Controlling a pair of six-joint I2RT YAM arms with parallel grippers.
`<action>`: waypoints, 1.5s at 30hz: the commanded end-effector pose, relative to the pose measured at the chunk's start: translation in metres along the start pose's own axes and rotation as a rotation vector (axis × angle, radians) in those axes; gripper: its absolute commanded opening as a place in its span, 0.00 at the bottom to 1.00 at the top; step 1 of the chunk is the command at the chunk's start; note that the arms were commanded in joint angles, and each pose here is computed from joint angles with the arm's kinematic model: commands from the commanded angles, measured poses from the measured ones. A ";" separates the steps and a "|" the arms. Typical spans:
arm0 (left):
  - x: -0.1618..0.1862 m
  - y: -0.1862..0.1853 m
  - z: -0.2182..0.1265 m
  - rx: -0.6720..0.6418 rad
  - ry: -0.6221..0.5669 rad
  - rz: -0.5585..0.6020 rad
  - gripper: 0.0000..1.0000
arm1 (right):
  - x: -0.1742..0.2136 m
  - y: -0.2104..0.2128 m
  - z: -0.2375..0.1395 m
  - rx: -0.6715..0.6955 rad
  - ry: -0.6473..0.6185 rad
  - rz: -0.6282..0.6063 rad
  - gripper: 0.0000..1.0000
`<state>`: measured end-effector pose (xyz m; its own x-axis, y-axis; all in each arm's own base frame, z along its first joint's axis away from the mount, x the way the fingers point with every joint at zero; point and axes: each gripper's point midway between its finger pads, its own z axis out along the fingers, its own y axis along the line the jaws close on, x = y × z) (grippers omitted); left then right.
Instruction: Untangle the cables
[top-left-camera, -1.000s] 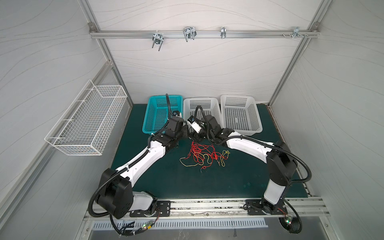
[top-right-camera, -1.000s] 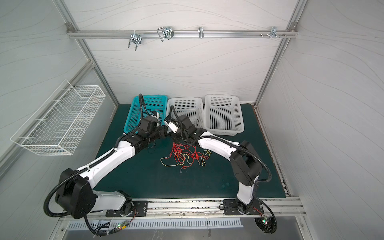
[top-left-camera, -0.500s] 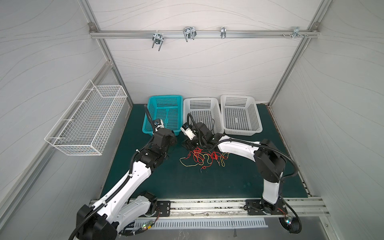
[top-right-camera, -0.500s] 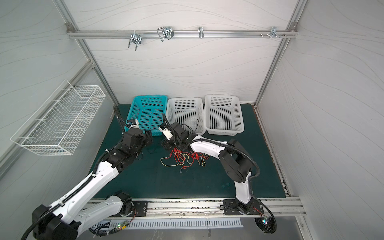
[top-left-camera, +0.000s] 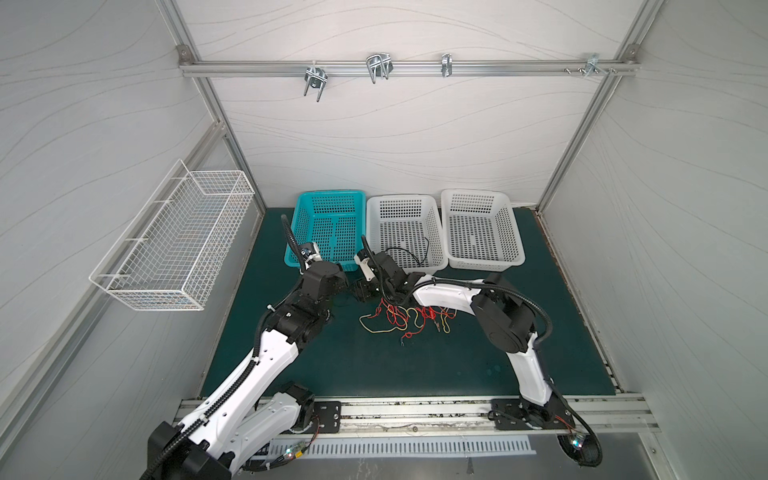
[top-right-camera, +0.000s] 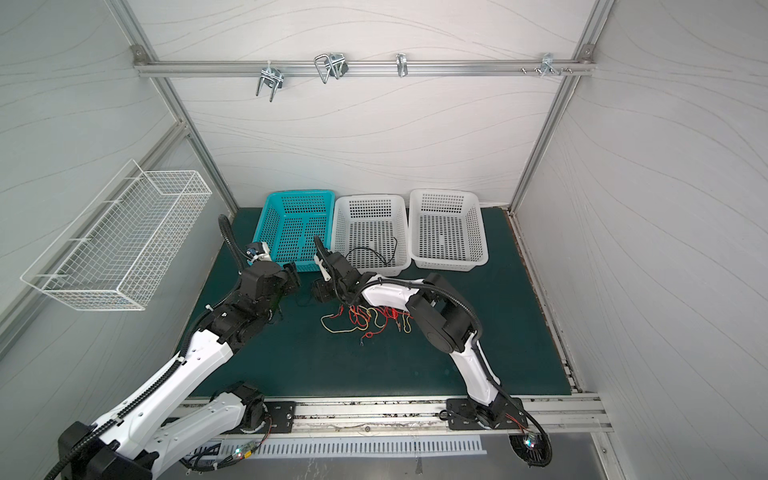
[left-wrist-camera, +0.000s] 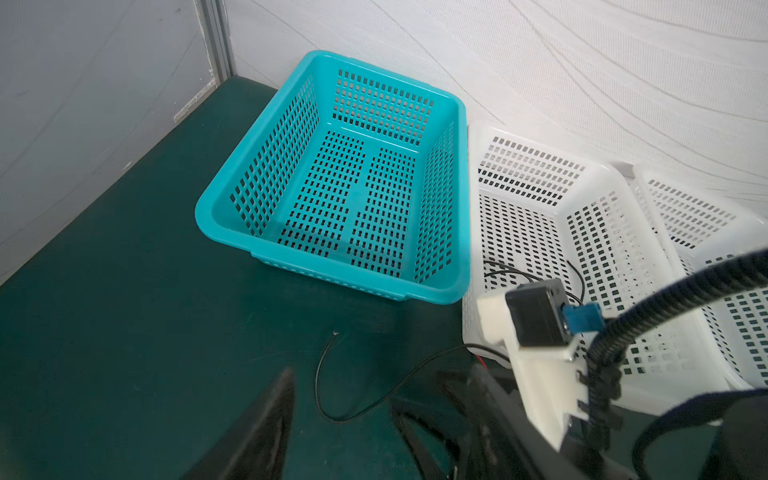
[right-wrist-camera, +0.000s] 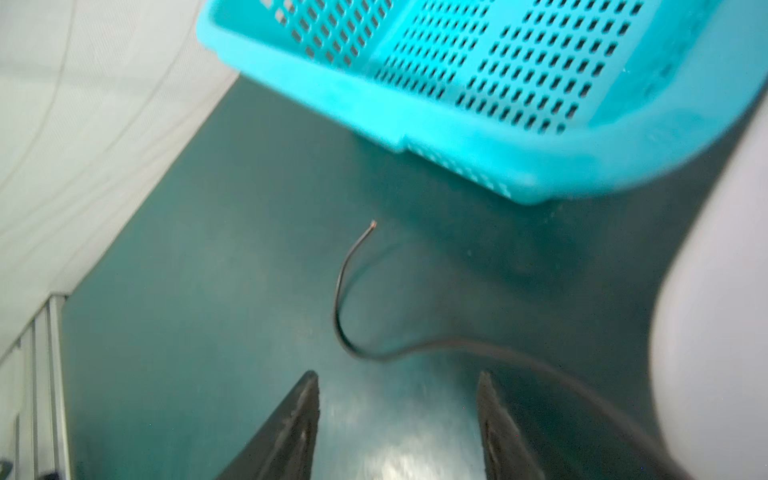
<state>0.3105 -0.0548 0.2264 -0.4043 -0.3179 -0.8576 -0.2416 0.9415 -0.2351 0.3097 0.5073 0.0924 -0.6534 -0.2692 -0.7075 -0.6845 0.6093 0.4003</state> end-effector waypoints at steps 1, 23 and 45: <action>-0.006 0.001 -0.002 -0.003 -0.021 -0.032 0.67 | -0.014 -0.004 0.014 0.004 -0.042 0.055 0.59; -0.014 0.008 -0.009 -0.036 -0.036 0.001 0.67 | -0.027 0.031 -0.020 -0.136 -0.090 -0.088 0.00; -0.013 -0.042 0.005 0.163 0.028 0.066 0.67 | -0.100 0.098 -0.239 -0.051 -0.427 -0.509 0.00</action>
<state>0.3177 -0.0711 0.2178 -0.4827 -0.2438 -0.8412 -0.1590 0.9689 -0.1896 0.2296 0.4299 0.3160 -0.1521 -0.2030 -0.9673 -0.9127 0.4043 0.0587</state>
